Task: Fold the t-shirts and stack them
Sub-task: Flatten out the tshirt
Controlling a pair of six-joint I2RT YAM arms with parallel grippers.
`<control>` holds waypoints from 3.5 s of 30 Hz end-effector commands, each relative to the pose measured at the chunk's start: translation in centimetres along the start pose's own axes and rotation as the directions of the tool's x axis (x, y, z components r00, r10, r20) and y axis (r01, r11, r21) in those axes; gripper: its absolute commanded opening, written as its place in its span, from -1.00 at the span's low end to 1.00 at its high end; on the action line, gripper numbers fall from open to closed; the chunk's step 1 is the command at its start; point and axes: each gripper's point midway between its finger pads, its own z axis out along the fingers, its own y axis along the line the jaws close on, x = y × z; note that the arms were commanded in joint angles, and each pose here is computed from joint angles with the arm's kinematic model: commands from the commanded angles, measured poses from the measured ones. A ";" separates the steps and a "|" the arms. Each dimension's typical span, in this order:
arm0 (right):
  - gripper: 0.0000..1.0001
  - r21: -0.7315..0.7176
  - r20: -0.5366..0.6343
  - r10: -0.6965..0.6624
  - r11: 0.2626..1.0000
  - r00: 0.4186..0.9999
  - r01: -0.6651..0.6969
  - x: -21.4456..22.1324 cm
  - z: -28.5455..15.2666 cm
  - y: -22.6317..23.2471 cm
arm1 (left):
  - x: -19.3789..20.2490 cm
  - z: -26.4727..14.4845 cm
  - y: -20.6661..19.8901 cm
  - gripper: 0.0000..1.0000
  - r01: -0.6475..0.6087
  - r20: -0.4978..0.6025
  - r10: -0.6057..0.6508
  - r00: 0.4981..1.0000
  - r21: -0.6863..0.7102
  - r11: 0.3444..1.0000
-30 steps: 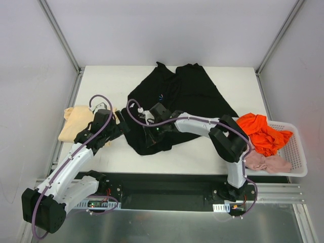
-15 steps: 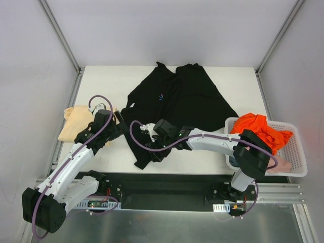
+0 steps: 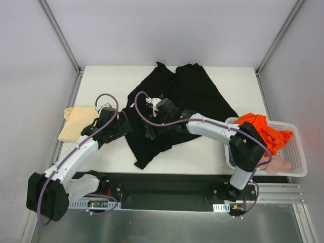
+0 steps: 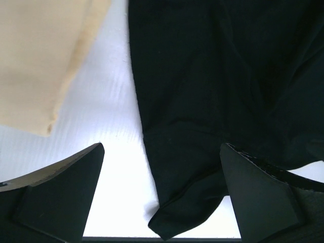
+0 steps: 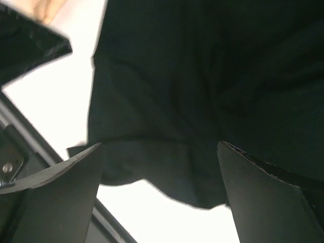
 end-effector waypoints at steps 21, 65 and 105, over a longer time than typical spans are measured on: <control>0.93 -0.320 -0.225 0.078 0.936 0.971 -0.149 7.0 1.7 3.4 | 0.4 10.9 -6.1 0.99 -0.045 -0.318 0.058 0.946 0.047 0.998; 0.93 0.526 0.119 0.493 0.705 0.862 -0.476 2.1 -5.7 -22.6 | -3.0 11.8 -2.9 0.99 -0.124 -0.230 0.086 0.969 -0.155 0.980; 0.93 0.469 0.237 0.473 0.709 0.848 -0.527 5.1 -13.7 -14.7 | -9.6 7.7 -13.2 0.99 -0.270 -0.123 0.278 0.953 0.075 0.960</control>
